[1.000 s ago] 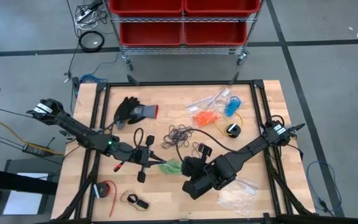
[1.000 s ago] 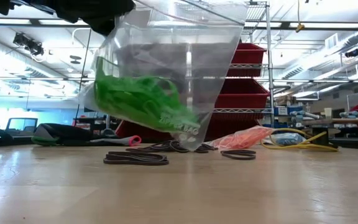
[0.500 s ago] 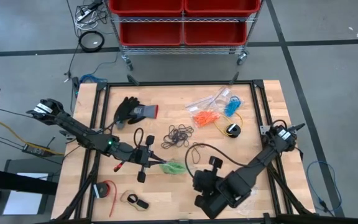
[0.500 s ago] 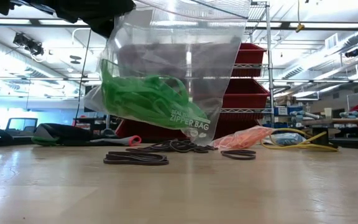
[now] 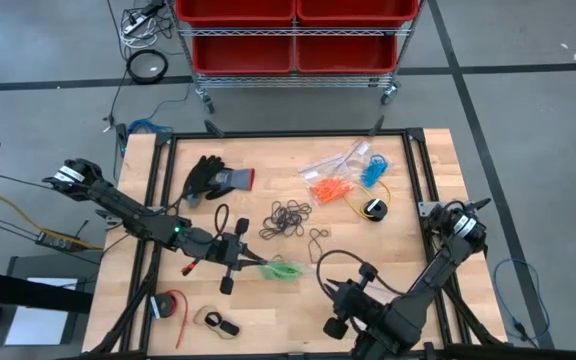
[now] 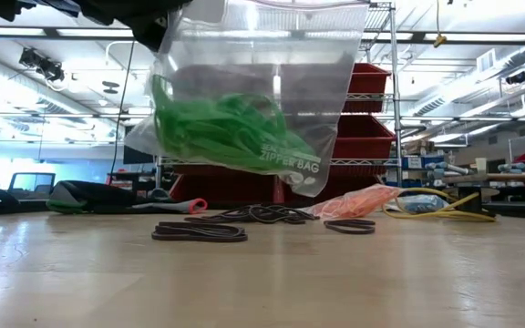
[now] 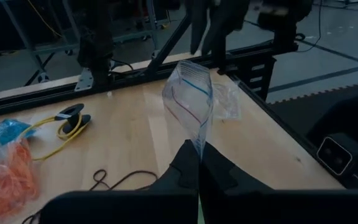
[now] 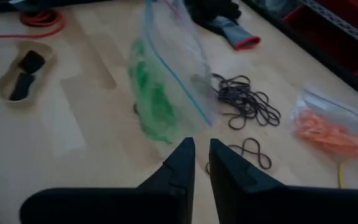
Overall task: Sort rubber bands
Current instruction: Close the transparent zip bag
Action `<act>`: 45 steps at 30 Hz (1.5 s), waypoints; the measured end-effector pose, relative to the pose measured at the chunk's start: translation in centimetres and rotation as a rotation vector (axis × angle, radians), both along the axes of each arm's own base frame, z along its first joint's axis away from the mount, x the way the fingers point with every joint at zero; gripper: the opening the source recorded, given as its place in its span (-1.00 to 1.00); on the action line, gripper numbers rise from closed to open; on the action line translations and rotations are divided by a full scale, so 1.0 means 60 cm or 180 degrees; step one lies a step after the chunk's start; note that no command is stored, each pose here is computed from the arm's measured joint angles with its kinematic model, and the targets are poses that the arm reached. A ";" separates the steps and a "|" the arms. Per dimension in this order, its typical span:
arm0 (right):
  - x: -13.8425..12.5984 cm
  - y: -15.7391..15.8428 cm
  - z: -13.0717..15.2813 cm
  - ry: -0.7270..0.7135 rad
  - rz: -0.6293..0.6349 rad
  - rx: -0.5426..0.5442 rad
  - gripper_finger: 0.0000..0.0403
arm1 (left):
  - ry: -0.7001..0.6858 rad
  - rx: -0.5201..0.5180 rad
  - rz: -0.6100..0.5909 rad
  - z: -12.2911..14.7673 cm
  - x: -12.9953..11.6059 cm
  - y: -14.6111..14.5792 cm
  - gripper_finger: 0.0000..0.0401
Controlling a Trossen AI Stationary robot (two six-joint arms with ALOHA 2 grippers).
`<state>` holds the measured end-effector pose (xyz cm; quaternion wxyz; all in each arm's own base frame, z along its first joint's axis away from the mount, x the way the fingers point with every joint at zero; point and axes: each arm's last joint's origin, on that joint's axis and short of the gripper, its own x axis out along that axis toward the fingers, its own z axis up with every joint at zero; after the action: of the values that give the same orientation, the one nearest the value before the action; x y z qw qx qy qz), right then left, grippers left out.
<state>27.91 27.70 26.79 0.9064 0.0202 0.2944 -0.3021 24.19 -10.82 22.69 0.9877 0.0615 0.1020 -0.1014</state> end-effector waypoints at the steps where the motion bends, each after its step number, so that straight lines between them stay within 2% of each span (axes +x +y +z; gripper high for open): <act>1: -0.003 0.000 -0.009 -0.0024 -0.0032 -0.0011 -0.82 | 0.0002 -0.0004 -0.0016 0.000 0.000 0.000 -1.00; 6: -0.010 -0.005 -0.050 -0.0156 -0.0192 0.0017 -0.78 | -0.0063 -0.0098 -0.0176 0.005 0.000 -0.003 -1.00; 11: -0.009 -0.011 -0.077 -0.0194 -0.0254 0.0053 -0.65 | -0.0107 -0.0122 -0.0184 0.007 0.001 -0.003 -1.00; 18: 0.001 -0.019 -0.085 -0.0285 -0.0304 0.0048 -0.44 | -0.0097 -0.0138 -0.0191 0.007 0.001 -0.004 -1.00; 22: 0.009 -0.021 -0.084 -0.0377 -0.0289 -0.0012 -0.40 | -0.0086 -0.0161 -0.0244 0.006 0.000 -0.004 -1.00; 37: 0.055 -0.037 -0.080 -0.0340 -0.0113 -0.0217 -0.48 | -0.0036 -0.0172 -0.0261 0.004 0.000 -0.005 -1.00; 41: 0.057 -0.039 -0.080 -0.0298 -0.0089 -0.0223 -0.59 | 0.0016 -0.0149 -0.0259 0.001 -0.001 -0.004 -1.00; 45: 0.057 -0.039 -0.081 -0.0231 -0.0071 -0.0171 -0.81 | 0.0027 -0.0144 -0.0258 0.001 -0.001 -0.004 -1.00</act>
<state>31.32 25.38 21.92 0.9133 0.0101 0.2528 -0.3191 24.14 -11.07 22.74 0.9834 0.0428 0.1014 -0.1440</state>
